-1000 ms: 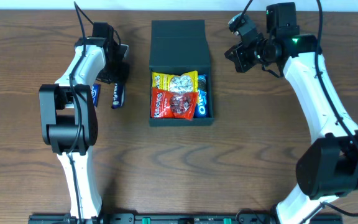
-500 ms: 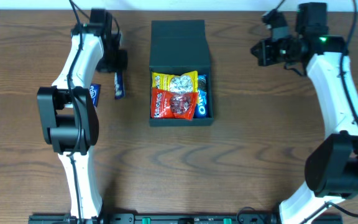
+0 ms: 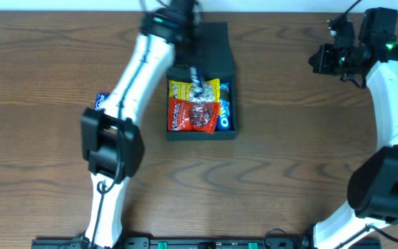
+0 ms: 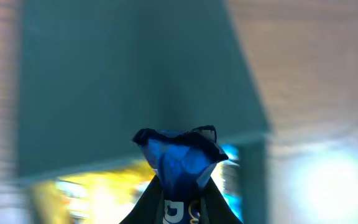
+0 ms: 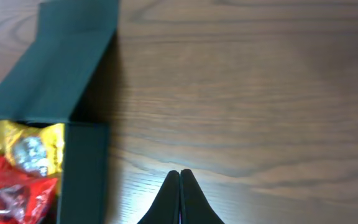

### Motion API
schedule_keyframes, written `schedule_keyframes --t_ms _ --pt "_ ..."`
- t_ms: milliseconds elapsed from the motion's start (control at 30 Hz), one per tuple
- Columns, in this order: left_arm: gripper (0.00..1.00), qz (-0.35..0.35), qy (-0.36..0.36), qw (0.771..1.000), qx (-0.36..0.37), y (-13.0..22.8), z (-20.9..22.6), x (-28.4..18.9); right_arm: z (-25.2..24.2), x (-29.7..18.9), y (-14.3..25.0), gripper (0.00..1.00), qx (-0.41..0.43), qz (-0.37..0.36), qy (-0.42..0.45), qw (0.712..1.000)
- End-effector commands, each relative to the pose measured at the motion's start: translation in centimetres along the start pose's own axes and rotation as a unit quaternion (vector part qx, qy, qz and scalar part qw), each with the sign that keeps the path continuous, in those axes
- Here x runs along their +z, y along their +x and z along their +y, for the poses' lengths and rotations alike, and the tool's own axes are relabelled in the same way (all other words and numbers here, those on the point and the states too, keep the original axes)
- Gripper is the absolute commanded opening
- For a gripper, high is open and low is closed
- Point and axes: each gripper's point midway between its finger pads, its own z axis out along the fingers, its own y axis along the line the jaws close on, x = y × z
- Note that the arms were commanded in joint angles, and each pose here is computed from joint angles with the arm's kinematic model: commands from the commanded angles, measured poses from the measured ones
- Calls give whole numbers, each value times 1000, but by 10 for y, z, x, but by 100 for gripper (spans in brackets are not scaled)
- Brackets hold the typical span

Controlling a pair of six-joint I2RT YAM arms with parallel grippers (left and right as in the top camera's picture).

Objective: Pack container
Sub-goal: 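Lower the Dairy Milk bar into the box's right side, release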

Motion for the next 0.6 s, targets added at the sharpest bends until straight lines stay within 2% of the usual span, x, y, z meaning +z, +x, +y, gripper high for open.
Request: schedule_keyframes --t_ms 0,200,567 --pt "6 -1 -18 999 -35 13 -22 -3 -21 -5 -2 1 29 -6 25 999" --pt "6 13 -41 999 -15 41 -51 3 -32 -10 -2 2 40 -8 32 999" --pt "6 20 -42 999 -27 50 -59 4 -32 -10 1 2 44 -1 31 999"
